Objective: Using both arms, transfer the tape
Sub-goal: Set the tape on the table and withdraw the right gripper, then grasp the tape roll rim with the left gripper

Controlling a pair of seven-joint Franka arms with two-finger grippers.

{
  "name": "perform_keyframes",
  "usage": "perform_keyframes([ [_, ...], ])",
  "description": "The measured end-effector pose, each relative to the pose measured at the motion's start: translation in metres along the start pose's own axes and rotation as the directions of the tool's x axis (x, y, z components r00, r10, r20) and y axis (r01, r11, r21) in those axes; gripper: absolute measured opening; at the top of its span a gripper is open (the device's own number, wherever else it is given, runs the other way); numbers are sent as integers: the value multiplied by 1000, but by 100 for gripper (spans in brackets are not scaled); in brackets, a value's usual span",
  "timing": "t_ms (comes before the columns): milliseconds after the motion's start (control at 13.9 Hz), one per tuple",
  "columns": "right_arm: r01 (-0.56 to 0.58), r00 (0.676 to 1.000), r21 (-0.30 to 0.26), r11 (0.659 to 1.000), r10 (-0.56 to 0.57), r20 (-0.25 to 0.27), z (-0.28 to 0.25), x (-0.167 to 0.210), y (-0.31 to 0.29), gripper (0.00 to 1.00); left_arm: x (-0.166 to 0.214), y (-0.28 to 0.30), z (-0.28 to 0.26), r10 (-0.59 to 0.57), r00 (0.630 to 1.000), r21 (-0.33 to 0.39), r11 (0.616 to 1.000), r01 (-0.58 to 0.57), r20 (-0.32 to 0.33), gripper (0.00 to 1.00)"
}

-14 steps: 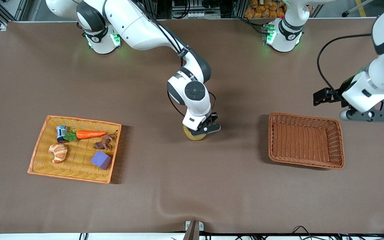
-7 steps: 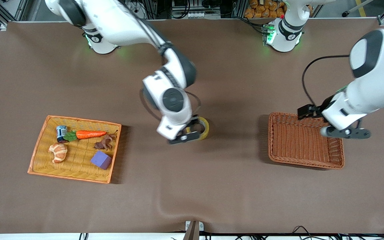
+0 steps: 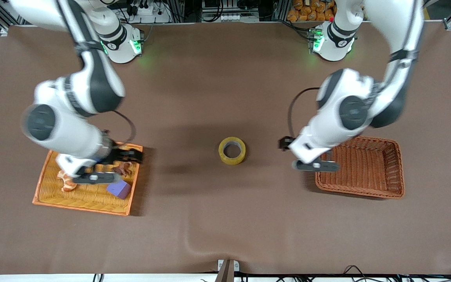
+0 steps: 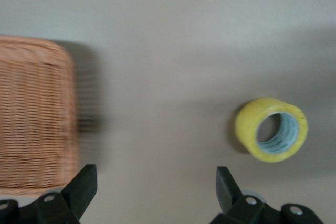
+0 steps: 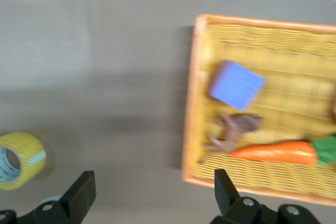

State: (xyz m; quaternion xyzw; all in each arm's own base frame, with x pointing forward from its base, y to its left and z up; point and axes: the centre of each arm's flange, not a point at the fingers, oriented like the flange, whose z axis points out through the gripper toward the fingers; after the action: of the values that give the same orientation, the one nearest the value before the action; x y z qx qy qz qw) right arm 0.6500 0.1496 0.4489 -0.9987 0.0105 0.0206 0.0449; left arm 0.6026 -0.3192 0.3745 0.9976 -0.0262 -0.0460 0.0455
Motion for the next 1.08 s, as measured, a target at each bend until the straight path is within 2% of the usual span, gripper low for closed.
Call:
perform_keyframes([
  [216, -66, 996, -4, 998, 66, 52, -50, -20, 78, 100, -17, 74, 71, -2, 1000, -24, 1000, 1, -23, 100],
  [431, -69, 997, -40, 997, 70, 17, -87, -33, 139, 100, -28, 109, 133, -5, 999, -44, 999, 4, -37, 100],
  [719, -53, 998, -41, 998, 51, -34, -119, -45, 184, 100, -23, 105, 169, -12, 999, -43, 999, 10, -34, 100],
  [791, -40, 998, -41, 998, 39, -43, -125, -48, 187, 100, -23, 103, 172, -6, 999, -35, 999, 4, -34, 96],
  [863, -29, 998, -41, 999, 27, -49, -130, -51, 186, 100, -24, 104, 176, 3, 999, -26, 1000, -3, -33, 96],
  [1078, -42, 999, -38, 998, 41, -33, -140, -70, 197, 100, -30, 109, 193, 17, 1000, -12, 1000, -18, -15, 72],
])
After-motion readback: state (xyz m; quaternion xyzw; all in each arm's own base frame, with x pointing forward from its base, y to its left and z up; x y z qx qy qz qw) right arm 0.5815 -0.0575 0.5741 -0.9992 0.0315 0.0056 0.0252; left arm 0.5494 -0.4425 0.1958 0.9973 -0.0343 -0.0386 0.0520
